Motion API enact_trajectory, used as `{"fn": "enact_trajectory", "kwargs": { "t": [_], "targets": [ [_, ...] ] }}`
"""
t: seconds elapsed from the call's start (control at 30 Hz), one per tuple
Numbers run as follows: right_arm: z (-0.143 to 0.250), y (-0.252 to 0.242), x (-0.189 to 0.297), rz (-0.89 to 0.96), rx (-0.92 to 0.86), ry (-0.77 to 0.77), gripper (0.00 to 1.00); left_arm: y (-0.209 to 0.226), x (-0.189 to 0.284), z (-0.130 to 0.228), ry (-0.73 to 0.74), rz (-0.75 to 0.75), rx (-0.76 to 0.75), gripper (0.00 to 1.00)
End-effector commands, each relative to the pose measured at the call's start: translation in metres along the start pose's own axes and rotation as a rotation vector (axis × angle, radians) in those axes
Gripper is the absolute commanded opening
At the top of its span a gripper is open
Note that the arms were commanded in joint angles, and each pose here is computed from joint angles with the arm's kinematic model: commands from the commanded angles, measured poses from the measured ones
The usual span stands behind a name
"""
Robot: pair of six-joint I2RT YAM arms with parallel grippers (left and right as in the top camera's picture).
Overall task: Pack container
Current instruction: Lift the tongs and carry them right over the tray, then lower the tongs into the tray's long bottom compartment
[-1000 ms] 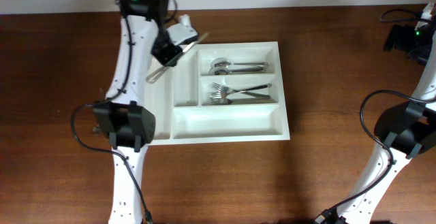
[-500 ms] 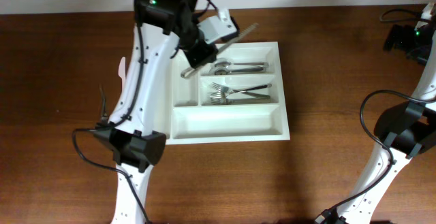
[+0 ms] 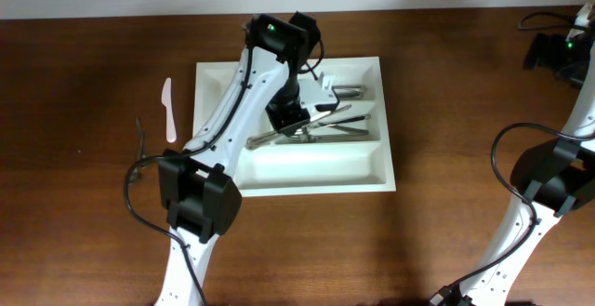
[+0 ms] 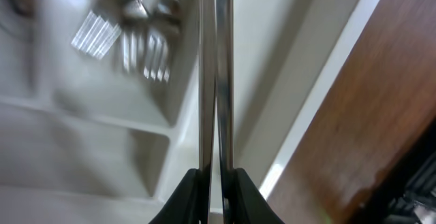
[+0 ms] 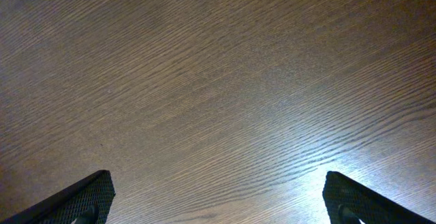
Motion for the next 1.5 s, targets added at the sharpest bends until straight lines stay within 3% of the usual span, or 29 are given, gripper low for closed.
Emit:
{"fn": "enact_trajectory", "kwargs": {
  "t": [0.0,0.47,0.83,1.17,1.47],
  "targets": [
    [-0.001,-0.003,0.018,0.000,-0.008,-0.036,0.99,-0.004,-0.004,0.004,0.037,0.004,0.048,0.02],
    [-0.001,-0.003,0.018,0.000,-0.008,-0.036,0.99,-0.052,-0.015,-0.033,0.055,0.031,-0.092,0.02],
    [-0.001,-0.003,0.018,0.000,-0.008,-0.036,0.99,-0.061,-0.046,-0.024,0.127,0.124,-0.104,0.02],
    [-0.001,-0.003,0.018,0.000,-0.008,-0.036,0.99,-0.053,-0.050,-0.037,0.053,0.081,-0.165,0.02],
    [-0.001,-0.003,0.018,0.000,-0.008,-0.036,0.99,-0.060,-0.050,-0.043,-0.017,0.145,-0.254,0.03]
  ]
}}
Point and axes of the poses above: each gripper's point midway between its finger pads, its own x axis back along the fingers, its own y axis along the line the jaws close on, z = x × y, the point moved 7 cm from there along x, back along the fingers, and after that the axes turned 3 degrees about -x, right-handed, at the moved point
